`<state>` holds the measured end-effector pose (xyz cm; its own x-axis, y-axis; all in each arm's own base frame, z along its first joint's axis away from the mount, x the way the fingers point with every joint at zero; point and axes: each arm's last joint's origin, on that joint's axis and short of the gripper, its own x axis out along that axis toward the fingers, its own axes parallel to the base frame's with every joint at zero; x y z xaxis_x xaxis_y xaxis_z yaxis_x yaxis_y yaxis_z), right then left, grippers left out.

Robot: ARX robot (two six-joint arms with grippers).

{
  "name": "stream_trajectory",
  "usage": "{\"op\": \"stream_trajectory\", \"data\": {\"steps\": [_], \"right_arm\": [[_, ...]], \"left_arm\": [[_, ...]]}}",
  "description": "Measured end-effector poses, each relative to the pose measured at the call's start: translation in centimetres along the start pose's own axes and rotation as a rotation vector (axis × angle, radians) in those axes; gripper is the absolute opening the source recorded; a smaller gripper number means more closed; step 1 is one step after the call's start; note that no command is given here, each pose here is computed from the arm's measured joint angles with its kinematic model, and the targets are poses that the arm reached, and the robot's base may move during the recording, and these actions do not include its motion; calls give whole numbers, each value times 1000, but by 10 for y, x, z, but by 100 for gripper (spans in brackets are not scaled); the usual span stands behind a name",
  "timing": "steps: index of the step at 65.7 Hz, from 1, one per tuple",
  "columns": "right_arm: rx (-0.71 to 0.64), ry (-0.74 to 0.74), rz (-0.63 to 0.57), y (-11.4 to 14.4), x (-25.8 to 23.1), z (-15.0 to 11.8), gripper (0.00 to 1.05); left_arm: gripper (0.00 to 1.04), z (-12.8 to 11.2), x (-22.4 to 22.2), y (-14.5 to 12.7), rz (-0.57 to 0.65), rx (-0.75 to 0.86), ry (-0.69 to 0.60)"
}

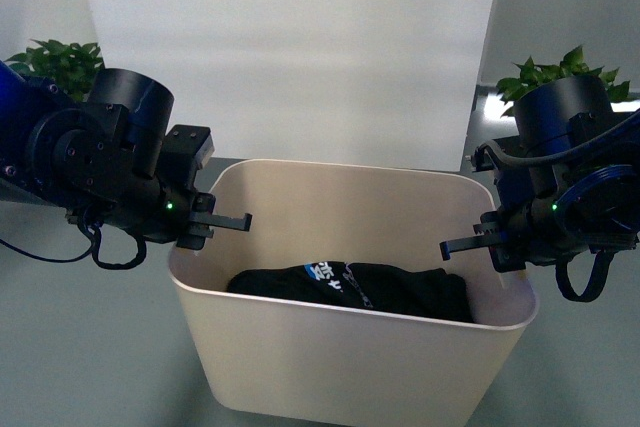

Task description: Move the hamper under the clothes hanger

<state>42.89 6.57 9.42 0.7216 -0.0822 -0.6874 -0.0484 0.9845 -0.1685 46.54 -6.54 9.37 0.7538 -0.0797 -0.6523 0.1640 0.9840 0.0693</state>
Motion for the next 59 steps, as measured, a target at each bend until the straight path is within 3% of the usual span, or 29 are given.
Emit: {"op": "stream_trajectory", "data": {"steps": [6,14,35,59], "right_arm": [[143,-15,136,0,1,-1,3],[213,6,146,1,4,-6,3],[273,54,133,1,26,-29,3],[292,95,135,0,45,-50,3]], "left_arm": [[4,-2,-2,-3,51,-88,106],[4,-3,-1,-4,65,-113,111],[4,-20,18,-12,66,-101,76],[4,-51,40,-14,63,-102,144]]}}
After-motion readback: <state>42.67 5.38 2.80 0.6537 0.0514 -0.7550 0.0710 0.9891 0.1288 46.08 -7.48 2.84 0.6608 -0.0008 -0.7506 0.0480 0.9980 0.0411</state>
